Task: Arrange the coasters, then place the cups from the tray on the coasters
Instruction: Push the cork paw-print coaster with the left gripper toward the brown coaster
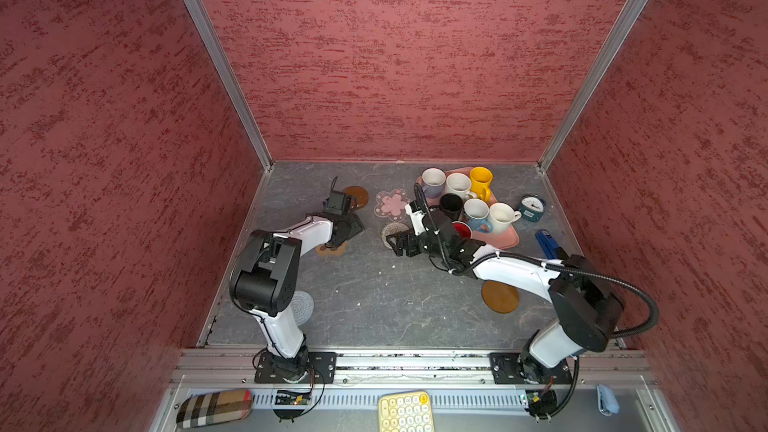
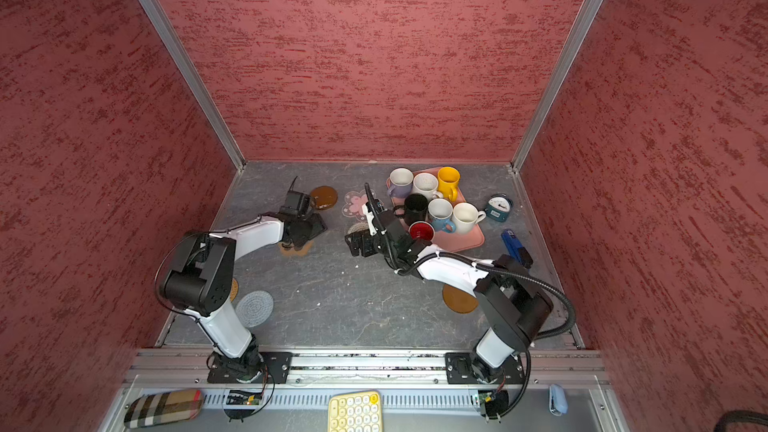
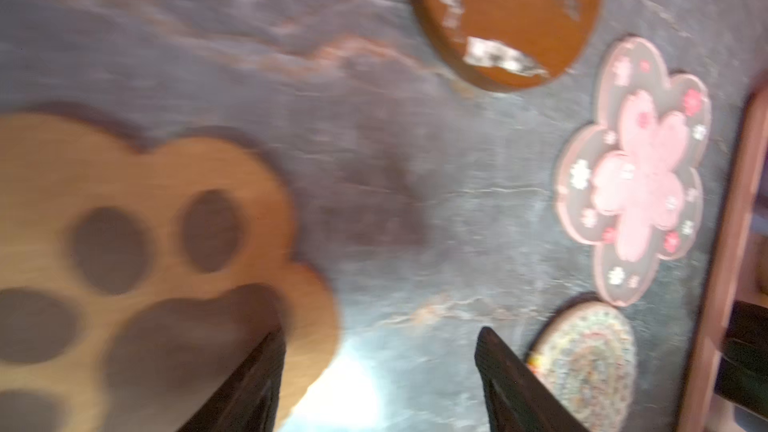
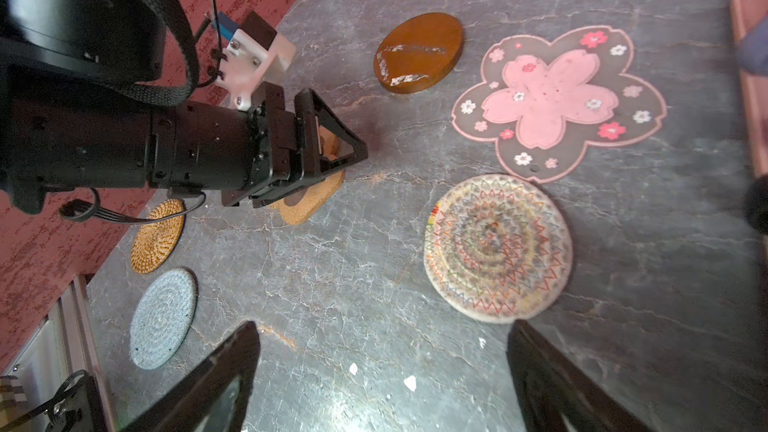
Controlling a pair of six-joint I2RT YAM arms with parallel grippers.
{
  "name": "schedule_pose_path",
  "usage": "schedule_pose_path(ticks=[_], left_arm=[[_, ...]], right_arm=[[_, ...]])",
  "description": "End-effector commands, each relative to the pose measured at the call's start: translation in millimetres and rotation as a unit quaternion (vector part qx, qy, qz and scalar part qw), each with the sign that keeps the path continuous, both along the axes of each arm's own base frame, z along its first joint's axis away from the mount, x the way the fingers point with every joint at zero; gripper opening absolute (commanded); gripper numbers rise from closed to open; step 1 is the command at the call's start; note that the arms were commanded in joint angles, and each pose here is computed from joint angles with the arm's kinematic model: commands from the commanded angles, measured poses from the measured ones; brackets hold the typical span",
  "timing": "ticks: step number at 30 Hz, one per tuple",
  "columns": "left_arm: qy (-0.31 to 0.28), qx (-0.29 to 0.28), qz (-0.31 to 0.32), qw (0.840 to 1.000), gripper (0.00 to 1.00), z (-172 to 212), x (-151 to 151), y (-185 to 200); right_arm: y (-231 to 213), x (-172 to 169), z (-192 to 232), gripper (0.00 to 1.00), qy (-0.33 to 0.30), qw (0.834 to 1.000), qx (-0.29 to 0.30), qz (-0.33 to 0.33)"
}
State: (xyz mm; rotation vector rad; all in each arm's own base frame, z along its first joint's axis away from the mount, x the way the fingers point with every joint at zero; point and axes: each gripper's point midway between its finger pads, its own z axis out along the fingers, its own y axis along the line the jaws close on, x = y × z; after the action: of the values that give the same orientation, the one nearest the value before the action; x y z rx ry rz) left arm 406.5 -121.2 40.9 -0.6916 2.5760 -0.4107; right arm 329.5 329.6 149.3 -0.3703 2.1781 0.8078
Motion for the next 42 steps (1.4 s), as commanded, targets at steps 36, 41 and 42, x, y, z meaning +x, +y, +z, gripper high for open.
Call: schedule_pose_path(ticks=[36, 41, 42], left_arm=[[-0.008, 0.0, 0.033, 0.999, 0.72, 35.3, -53.6, 86.3], [-0.005, -0.01, 0.046, 0.999, 0.69, 22.7, -61.8, 96.2], [-0.002, -0.01, 0.047, 0.999, 0.69, 19.8, -63.0, 97.1]], right_arm=[[21.7, 12.0, 22.9, 0.93, -0.003, 0.998, 0.062, 0.023], [44.1, 11.6, 15.4, 0.93, 0.011, 0.997, 0.064, 0.038], [47.1, 12.0, 15.3, 0.93, 0.013, 0.997, 0.064, 0.04]])
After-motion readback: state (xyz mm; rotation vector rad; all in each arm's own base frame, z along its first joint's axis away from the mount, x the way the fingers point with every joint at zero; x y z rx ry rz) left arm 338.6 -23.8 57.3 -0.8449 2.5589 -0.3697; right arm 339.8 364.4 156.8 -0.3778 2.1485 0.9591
